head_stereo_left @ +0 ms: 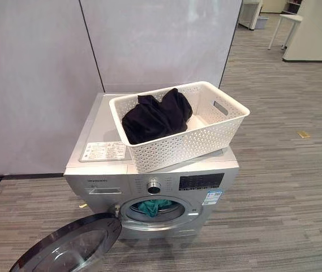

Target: Grab the laundry basket,head to the washer,open it,put in the laundry and shut it.

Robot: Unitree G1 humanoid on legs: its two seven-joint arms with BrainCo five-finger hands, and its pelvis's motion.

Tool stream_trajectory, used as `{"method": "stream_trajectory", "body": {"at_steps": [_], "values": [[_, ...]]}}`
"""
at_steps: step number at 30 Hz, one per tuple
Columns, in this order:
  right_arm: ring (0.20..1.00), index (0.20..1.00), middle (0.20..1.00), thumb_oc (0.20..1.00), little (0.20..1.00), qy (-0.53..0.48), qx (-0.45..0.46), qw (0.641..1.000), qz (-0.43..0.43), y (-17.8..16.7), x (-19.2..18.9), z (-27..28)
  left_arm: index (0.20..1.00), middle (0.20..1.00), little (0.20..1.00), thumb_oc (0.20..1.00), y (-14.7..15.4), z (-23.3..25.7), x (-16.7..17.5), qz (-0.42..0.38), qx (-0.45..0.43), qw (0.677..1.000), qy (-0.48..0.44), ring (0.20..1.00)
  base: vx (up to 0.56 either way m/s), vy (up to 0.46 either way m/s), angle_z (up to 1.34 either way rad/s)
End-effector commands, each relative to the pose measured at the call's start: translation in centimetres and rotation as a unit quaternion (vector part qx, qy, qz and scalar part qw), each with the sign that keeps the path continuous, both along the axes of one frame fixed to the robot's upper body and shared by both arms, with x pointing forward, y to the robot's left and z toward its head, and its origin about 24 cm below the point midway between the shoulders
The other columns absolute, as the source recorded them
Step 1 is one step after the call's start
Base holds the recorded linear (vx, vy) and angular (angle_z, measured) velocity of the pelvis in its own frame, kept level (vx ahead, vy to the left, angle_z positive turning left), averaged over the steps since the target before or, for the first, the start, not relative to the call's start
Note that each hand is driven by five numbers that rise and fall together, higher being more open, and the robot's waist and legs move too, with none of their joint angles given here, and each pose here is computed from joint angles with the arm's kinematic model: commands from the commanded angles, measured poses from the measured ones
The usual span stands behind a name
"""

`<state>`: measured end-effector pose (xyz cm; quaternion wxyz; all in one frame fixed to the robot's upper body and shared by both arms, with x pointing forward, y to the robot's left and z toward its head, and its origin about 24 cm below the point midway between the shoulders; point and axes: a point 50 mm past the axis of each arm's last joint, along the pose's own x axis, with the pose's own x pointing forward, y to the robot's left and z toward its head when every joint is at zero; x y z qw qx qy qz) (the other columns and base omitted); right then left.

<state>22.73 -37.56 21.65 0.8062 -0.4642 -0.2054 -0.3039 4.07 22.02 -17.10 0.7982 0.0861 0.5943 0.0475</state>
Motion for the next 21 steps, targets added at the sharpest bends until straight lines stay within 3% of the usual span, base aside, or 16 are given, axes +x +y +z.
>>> {"method": "stream_trajectory", "body": {"at_steps": [1, 8, 11, 16, 17, 21], "values": [[1.0, 1.0, 1.0, 1.0, 1.0, -0.049, -0.066, 0.994, 0.07, 2.2, 0.9, 4.2, 1.0, 1.0, 1.0, 1.0, 0.5, 0.0, 0.4, -0.035, 0.007, 0.999, 0.015, 1.0, 0.04, -0.005, 0.09], [1.0, 1.0, 1.0, 1.0, 1.0, 0.108, -0.132, 0.98, 0.103, 4.0, 7.2, 6.7, 1.0, 1.0, 1.0, 1.0, 0.6, 0.0, 0.0, -0.03, -0.004, 0.999, 0.029, 1.0, -0.01, -0.025, 0.2], [1.0, 1.0, 1.0, 1.0, 1.0, 0.232, -0.142, 0.956, 0.111, 4.4, 10.0, 6.4, 1.0, 1.0, 1.0, 1.0, 0.8, -0.1, -0.6, -0.025, -0.018, 0.999, 0.04, 1.0, -0.02, -0.005, 0.32], [1.0, 1.0, 1.0, 1.0, 1.0, 0.304, -0.154, 0.933, 0.117, 5.5, 12.0, 5.4, 1.0, 1.0, 1.0, 1.0, 0.2, -0.2, -0.8, -0.021, -0.031, 0.998, 0.046, 1.0, 0.0, 0.006, 0.11], [1.0, 1.0, 1.0, 1.0, 1.0, 0.325, -0.165, 0.924, 0.119, 5.7, 12.2, 6.1, 1.0, 1.0, 1.0, 1.0, 1.8, 0.1, -1.8, -0.007, -0.025, 0.998, 0.056, 1.0, 0.0, 0.0, 0.0], [1.0, 1.0, 1.0, 1.0, 1.0, 0.372, -0.164, 0.902, 0.145, 7.0, 13.1, 5.1, 1.0, 1.0, 1.0, 1.0, 2.0, 0.1, -2.3, -0.006, -0.032, 0.998, 0.059, 1.0, 0.0, 0.008, 0.02]]}}
